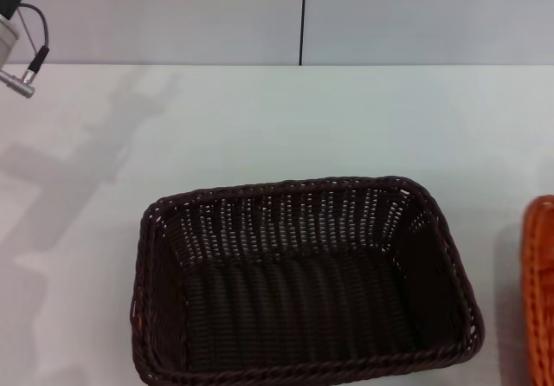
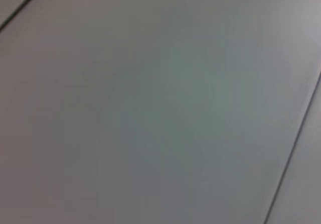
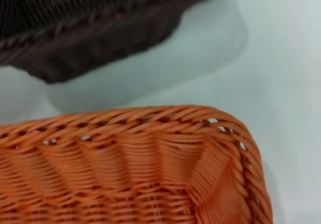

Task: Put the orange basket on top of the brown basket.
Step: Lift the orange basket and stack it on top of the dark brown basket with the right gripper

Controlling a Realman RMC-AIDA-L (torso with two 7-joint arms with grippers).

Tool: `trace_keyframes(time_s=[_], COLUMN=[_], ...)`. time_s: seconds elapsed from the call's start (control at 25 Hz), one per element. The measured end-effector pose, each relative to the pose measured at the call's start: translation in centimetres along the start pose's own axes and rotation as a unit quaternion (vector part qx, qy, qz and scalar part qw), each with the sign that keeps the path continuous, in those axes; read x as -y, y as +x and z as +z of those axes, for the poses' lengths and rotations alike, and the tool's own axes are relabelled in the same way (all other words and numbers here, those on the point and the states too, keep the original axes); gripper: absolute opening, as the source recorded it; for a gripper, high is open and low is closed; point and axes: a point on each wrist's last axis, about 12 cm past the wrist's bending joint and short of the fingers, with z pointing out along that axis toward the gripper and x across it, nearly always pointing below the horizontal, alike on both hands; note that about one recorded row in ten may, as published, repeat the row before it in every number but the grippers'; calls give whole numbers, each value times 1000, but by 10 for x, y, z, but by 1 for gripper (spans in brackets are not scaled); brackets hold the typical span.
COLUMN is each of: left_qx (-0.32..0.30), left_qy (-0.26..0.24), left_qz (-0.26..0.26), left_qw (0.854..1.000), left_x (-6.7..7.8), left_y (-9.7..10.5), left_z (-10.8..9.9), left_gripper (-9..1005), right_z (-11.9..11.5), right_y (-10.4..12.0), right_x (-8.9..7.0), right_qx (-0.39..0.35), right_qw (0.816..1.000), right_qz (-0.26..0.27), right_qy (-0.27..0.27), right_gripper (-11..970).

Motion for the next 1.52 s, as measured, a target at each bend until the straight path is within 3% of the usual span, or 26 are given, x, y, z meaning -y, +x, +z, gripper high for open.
trace_keyframes(time_s=[0.2,0.56,1.0,1.24,1.52], left_qx=[4,7,6,15,19], left_qy=[-10,-12,-14,-22,-31], left_qz=[-5,-8,-9,-5,-2], left_qw=[1000,1000,1000,1000,999], left_x=[-3,-4,-5,-10,-15], left_y=[0,1,1,-5,-8], left_z=[-3,-5,-8,-13,-20], left_gripper=[841,840,840,840,840], right_z=[-13,-12,-55,-80,-90], right_y=[24,54,103,127,136], right_x=[-3,-13,-15,-19,-22], right_qx=[-2,38,149,184,348], right_qw=[999,991,948,910,813], right_qz=[54,125,239,296,362], right_qy=[-1,13,147,226,295], right_gripper=[146,133,135,135,136])
